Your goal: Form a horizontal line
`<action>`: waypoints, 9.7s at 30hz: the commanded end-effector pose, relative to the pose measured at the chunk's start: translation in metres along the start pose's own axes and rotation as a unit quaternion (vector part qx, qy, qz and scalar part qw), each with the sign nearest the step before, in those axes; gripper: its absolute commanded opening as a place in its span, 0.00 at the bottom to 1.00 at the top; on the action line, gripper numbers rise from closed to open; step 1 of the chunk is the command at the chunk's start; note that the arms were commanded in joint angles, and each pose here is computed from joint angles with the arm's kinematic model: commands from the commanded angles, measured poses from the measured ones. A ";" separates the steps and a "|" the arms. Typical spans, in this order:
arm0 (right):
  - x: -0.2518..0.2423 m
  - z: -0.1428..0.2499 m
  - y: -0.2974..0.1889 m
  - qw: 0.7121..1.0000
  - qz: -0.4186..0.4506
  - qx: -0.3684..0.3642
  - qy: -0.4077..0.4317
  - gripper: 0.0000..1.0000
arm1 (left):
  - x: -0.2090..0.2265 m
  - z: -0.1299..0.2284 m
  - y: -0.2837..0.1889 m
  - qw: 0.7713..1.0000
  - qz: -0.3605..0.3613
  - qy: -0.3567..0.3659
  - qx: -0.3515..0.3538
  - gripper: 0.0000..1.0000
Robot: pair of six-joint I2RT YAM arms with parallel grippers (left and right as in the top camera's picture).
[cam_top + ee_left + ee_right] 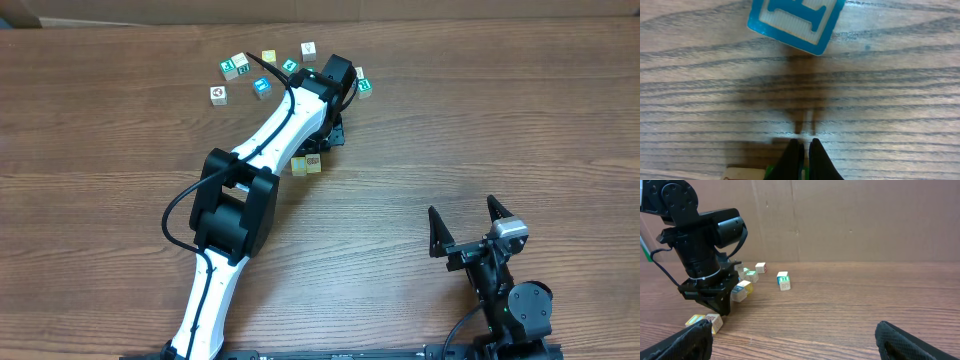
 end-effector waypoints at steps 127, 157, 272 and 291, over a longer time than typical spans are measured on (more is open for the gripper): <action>-0.002 0.002 0.000 1.000 0.004 -0.002 -0.002 1.00 | 0.011 -0.158 0.024 0.980 0.033 0.018 -0.194 0.48; -0.002 0.002 0.000 1.000 0.004 -0.002 -0.002 1.00 | 0.012 -0.151 0.029 0.983 0.028 0.022 -0.179 0.32; 0.051 0.039 0.381 0.899 0.051 0.432 -0.046 1.00 | 0.241 -0.151 -0.129 0.976 -0.035 -0.136 -0.167 1.00; 0.049 0.117 0.404 0.895 0.042 0.442 -0.043 0.77 | 0.241 -0.151 -0.129 0.976 -0.035 -0.136 -0.167 1.00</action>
Point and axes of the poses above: each gripper's point midway between its finger pads, its own y axis out along the fingers, its own x axis along the line the jaws close on, z = x × y, the point moved 3 cm from there along -y, back along the fingers, and after that the axes turned 2 degrees about y, right-handed, at the moved point
